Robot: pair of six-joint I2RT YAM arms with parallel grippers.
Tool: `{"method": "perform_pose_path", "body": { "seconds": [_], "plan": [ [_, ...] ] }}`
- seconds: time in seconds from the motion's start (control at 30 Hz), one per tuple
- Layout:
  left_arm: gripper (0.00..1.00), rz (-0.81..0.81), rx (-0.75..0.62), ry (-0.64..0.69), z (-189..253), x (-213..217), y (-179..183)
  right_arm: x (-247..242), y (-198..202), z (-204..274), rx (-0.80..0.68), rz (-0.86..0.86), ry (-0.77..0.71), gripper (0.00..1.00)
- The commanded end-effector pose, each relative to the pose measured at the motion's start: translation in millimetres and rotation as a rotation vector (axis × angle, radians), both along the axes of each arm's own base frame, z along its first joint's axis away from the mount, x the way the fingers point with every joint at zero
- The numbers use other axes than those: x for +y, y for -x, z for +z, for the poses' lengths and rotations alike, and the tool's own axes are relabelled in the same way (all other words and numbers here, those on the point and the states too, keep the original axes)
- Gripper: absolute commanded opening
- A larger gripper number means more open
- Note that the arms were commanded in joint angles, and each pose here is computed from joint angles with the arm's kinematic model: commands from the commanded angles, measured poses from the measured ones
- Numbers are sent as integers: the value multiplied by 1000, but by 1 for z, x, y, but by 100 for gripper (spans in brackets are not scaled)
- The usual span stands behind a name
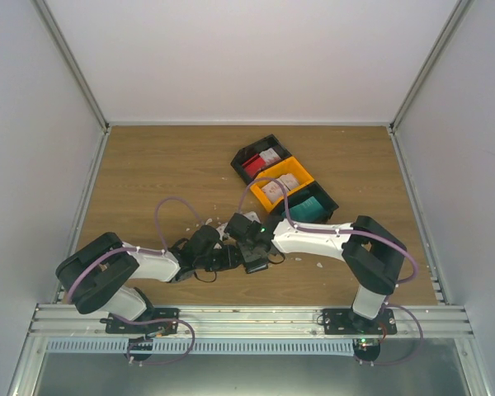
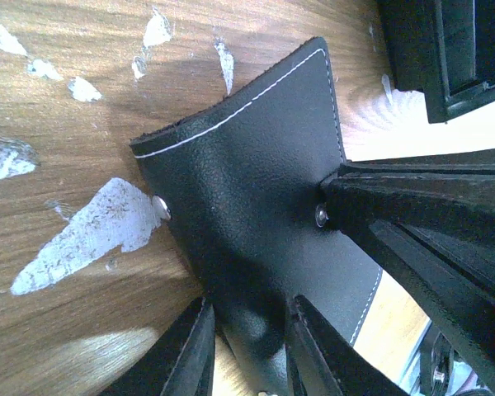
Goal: Put the credit cards into the card holder
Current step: Close the card holder at the center of the board.
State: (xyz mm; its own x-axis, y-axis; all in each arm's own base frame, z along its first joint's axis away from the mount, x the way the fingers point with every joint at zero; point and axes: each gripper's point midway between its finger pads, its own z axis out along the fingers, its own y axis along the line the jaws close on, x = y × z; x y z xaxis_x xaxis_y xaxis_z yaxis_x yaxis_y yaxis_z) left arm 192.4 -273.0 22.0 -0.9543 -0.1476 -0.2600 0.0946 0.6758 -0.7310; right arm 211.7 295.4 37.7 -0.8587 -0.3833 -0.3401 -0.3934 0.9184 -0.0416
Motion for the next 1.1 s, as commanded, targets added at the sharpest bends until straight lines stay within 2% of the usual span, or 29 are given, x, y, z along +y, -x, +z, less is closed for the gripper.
{"method": "perform_pose_path", "body": {
  "seconds": [0.0,0.33,0.7,0.93,1.07],
  "plan": [
    [26,17,156,-188,-53,37,32,3,39,-41,149,58,14,0],
    [23,34,162,-191,-54,40,32,-5,53,-60,210,39,43,1],
    [22,37,159,-199,-53,42,30,-22,75,-73,272,0,-21,1],
    [23,40,166,-206,-55,43,31,-22,74,-68,275,-24,-117,1],
    [24,35,169,-208,-56,41,30,-13,68,-50,239,-1,-212,1]
  ]
}}
